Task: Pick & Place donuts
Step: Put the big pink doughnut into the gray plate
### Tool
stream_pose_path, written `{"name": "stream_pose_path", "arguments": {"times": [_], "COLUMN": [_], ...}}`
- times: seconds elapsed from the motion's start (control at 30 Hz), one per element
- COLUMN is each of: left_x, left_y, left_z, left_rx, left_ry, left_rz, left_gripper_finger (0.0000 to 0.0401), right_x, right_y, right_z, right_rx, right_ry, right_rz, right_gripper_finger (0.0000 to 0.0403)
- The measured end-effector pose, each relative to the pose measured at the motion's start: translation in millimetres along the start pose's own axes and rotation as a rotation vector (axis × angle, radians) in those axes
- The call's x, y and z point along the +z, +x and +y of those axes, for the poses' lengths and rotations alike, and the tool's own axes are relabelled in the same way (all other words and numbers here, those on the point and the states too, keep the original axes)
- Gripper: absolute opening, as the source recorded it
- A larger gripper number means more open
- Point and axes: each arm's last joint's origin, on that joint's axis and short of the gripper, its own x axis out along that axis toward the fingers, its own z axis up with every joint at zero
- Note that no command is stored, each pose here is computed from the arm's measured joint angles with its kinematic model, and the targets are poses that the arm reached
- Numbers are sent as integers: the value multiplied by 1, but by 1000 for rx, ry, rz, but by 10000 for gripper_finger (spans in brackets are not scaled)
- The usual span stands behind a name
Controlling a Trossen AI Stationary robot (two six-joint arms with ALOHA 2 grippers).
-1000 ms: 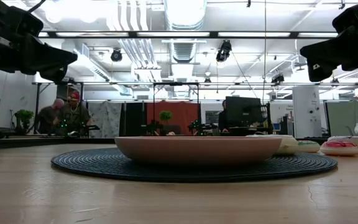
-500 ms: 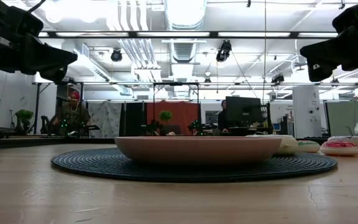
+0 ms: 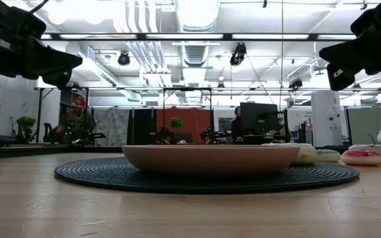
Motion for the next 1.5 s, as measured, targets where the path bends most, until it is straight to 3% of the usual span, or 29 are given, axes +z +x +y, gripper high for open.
{"name": "stream_pose_path", "arguments": {"times": [0.33,0.47,0.87,1.27,1.5], "left_x": [0,0,0,0,0], "left_y": [0,0,0,0,0], "left_z": [0,0,0,0,0], "left_rx": [0,0,0,0,0], "left_ry": [0,0,0,0,0], "left_rz": [-1,0,0,0,0], "left_gripper_finger": [0,0,0,0,0], "right_x": [22,37,80,167,221], "right_y": [-3,-8,-43,-89,-100], "right_z": [5,8,12,33,46], "right_rx": [52,77,-59,-146,-155], "right_ry": [-9,-12,35,-65,-77], "right_rz": [-228,-398,-987,-1260,-1297], "right_gripper_finger": [9,9,9,9,9]}}
